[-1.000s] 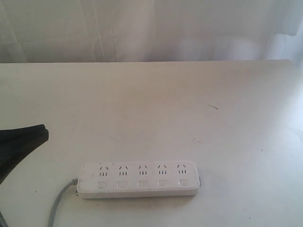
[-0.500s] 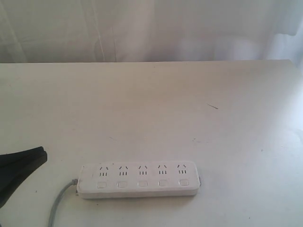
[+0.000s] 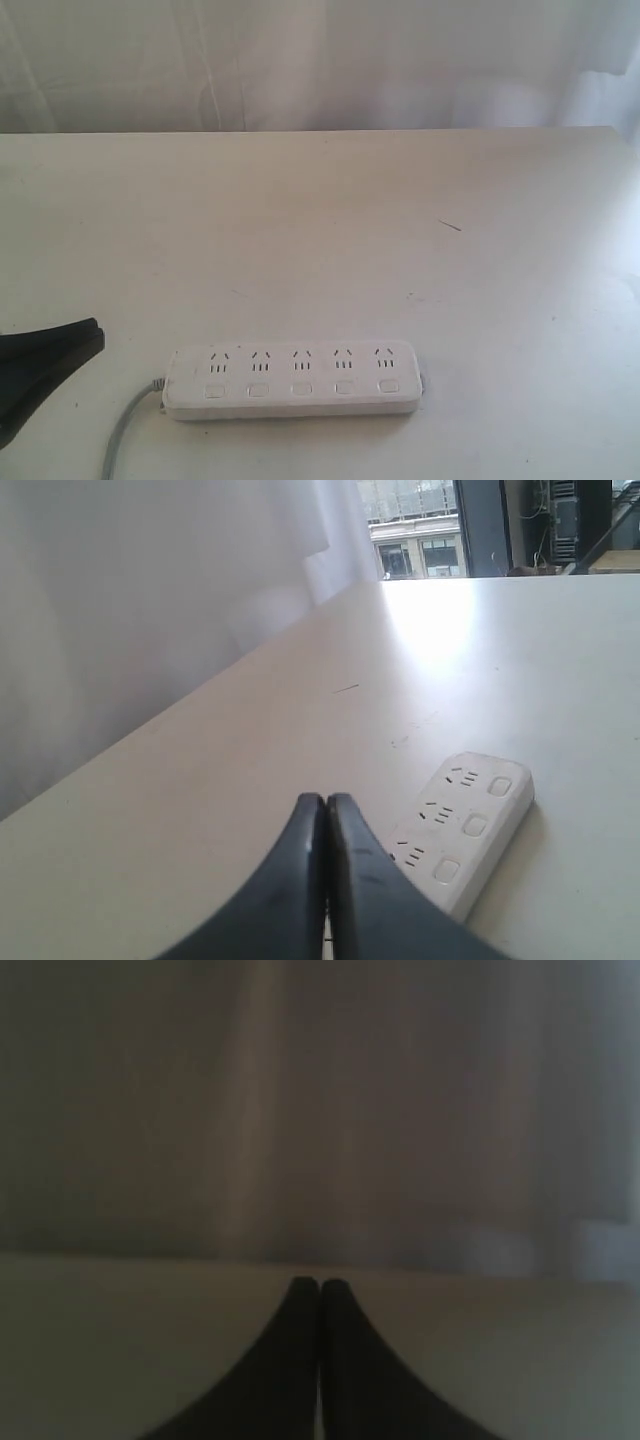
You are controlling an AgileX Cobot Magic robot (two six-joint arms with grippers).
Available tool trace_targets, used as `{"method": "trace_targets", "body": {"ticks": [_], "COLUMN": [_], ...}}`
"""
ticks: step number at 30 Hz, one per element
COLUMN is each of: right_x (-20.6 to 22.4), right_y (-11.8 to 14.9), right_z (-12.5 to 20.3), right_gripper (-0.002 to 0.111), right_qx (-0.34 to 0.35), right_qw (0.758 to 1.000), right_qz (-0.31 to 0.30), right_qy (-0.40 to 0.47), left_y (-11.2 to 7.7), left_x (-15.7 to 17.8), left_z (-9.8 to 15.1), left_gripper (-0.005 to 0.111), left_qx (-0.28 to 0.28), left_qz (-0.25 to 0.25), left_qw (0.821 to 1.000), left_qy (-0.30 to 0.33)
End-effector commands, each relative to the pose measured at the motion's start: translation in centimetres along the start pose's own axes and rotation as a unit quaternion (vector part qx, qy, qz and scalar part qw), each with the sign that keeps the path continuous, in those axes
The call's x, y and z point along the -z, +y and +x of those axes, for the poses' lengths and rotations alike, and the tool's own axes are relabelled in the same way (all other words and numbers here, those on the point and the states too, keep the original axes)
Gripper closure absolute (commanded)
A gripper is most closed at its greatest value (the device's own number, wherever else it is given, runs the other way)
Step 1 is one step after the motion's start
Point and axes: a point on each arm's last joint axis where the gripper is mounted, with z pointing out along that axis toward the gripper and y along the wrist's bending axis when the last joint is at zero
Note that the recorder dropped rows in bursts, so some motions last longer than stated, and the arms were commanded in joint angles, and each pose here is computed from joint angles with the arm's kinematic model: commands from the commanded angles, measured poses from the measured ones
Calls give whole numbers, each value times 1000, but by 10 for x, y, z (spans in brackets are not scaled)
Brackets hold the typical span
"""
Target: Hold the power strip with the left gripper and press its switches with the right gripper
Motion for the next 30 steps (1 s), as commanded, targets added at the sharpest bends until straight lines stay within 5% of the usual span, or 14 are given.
{"method": "trace_targets", "body": {"ticks": [1, 15, 20, 25, 30], "right_x": [3, 5, 5, 5, 5], "right_y": [16, 22, 17, 9, 6], "right_z": [19, 24, 29, 33, 33], "right_gripper": [108, 108, 108, 108, 108], "right_qx": [-1, 13, 156, 337, 379], "right_qw": [994, 988, 976, 929, 913], "right_qz": [-91, -122, -111, -94, -89], "right_qy": [68, 91, 104, 118, 120], "left_y": [-1, -1, -1, -2, -3], "left_x": [1, 1, 1, 1, 1], "left_z": [1, 2, 2, 4, 6], "left_gripper": [107, 107, 107, 107, 107], "left_qx": [3, 6, 12, 13, 13], "left_qz": [1, 5, 5, 7, 12], "left_qw": [1000, 1000, 1000, 1000, 999], "left_qy": [-3, 7, 7, 13, 29]}}
